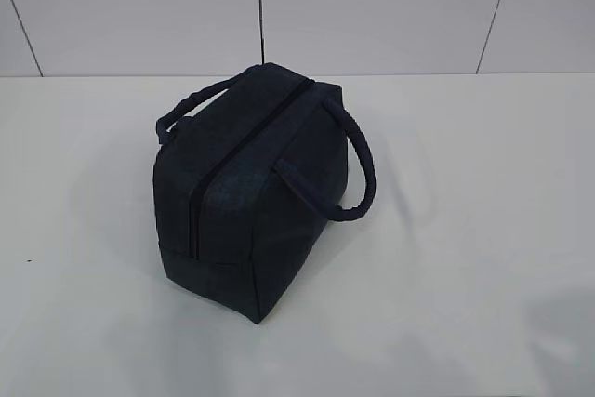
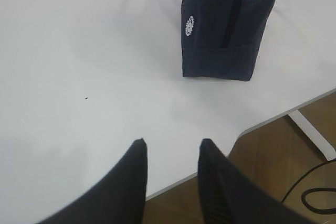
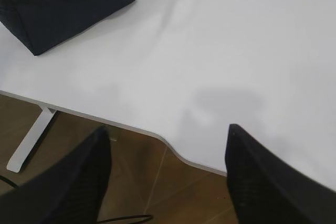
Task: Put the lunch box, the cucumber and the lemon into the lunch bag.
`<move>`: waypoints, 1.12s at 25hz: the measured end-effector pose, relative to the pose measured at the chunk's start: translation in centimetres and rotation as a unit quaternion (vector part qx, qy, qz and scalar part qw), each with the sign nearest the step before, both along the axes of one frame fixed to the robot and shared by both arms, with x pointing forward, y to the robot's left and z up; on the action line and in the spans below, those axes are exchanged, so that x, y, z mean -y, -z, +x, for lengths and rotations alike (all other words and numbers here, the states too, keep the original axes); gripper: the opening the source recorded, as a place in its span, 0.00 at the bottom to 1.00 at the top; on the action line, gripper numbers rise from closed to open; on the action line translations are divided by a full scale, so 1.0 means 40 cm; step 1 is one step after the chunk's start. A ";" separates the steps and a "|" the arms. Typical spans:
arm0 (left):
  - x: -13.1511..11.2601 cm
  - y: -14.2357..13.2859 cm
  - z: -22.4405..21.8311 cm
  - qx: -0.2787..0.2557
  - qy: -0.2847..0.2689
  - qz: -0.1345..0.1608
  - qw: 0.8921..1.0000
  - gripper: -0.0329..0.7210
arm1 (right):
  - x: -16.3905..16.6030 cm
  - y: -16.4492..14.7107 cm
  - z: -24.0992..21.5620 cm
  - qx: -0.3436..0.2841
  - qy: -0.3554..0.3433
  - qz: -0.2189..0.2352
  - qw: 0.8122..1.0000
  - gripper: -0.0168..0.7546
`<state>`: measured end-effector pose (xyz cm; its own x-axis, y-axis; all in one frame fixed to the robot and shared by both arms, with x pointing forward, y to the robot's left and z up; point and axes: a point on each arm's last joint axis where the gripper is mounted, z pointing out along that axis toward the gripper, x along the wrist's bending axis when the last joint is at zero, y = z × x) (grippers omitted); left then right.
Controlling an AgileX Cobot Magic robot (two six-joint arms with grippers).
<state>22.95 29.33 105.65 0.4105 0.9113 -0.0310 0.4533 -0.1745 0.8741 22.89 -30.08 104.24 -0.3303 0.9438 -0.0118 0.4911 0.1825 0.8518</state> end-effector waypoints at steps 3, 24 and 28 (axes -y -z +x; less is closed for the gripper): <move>0.000 0.000 -0.002 0.002 -0.001 -0.001 1.000 0.36 | 0.000 0.000 0.000 0.000 0.000 0.000 1.000 0.68; 0.006 0.001 0.005 0.003 -0.178 0.002 0.984 0.36 | -0.006 0.001 0.000 -0.002 0.131 0.000 0.991 0.68; 0.006 0.001 0.005 0.003 -0.178 0.002 0.984 0.36 | -0.006 0.001 0.000 -0.002 0.131 0.000 0.991 0.68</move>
